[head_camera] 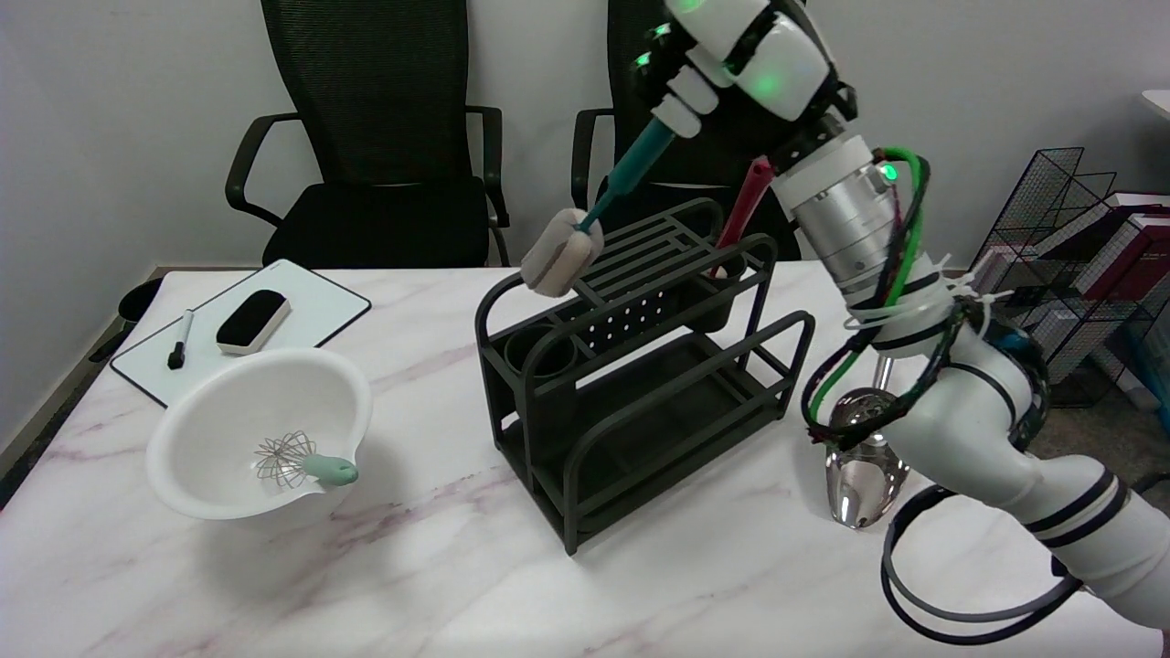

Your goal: Pick up the blue sponge bottle brush.

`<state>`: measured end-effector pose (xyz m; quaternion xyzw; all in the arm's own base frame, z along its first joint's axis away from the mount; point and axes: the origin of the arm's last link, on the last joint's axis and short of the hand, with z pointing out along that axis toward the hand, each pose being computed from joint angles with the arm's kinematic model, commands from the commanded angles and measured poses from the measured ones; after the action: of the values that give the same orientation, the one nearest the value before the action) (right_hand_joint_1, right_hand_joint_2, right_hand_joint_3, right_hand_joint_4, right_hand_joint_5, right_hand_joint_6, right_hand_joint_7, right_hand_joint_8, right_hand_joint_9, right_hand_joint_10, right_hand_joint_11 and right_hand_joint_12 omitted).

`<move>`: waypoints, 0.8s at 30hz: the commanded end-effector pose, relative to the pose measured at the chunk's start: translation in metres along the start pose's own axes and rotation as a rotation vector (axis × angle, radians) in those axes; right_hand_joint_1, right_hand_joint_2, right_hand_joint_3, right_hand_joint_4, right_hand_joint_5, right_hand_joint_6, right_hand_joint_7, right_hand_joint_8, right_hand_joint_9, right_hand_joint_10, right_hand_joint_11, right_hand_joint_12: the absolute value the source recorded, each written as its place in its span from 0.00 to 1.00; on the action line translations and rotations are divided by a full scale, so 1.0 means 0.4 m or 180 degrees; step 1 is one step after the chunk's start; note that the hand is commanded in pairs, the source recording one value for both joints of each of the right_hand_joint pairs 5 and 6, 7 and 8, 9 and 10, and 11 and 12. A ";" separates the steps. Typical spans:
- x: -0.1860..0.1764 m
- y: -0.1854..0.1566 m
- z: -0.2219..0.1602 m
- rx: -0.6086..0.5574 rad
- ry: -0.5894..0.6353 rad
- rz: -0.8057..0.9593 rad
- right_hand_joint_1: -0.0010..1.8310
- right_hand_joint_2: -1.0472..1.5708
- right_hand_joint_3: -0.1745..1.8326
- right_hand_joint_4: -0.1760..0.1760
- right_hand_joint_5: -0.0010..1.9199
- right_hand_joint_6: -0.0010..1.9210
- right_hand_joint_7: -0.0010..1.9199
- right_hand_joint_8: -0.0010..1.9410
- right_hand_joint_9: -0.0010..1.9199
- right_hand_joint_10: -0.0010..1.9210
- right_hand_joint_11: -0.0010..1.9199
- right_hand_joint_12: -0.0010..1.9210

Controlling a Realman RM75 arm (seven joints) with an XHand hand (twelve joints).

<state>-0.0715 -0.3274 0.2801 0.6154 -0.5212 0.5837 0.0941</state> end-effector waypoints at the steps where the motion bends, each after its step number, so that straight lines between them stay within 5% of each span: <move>1: 0.081 -0.064 -0.188 0.0380 0.0552 -0.0118 0.60 1.00 0.21 0.50 1.00 1.00 1.00 0.99 1.00 1.00 1.00 1.00; 4: 0.121 -0.068 -0.273 0.0434 0.0774 -0.0236 0.60 1.00 0.21 0.50 1.00 1.00 1.00 0.99 1.00 1.00 1.00 1.00; 6: 0.047 -0.095 -0.296 0.0708 0.0511 0.0250 0.60 1.00 0.21 0.50 1.00 1.00 1.00 0.99 1.00 1.00 1.00 1.00; 7: 0.157 -0.078 -0.379 0.0518 0.1008 -0.0382 0.59 1.00 0.21 0.50 1.00 1.00 1.00 0.99 1.00 1.00 1.00 1.00; 11: 0.178 -0.077 -0.502 0.0537 0.1222 -0.0499 0.59 1.00 0.21 0.50 1.00 1.00 1.00 0.99 1.00 1.00 1.00 1.00; 24: 0.166 -0.075 -0.642 0.0892 0.1344 -0.0574 0.58 1.00 0.25 0.50 1.00 1.00 1.00 0.99 1.00 1.00 1.00 1.00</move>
<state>-0.1624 -0.2456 0.3799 0.5478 -0.4310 0.7053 0.1292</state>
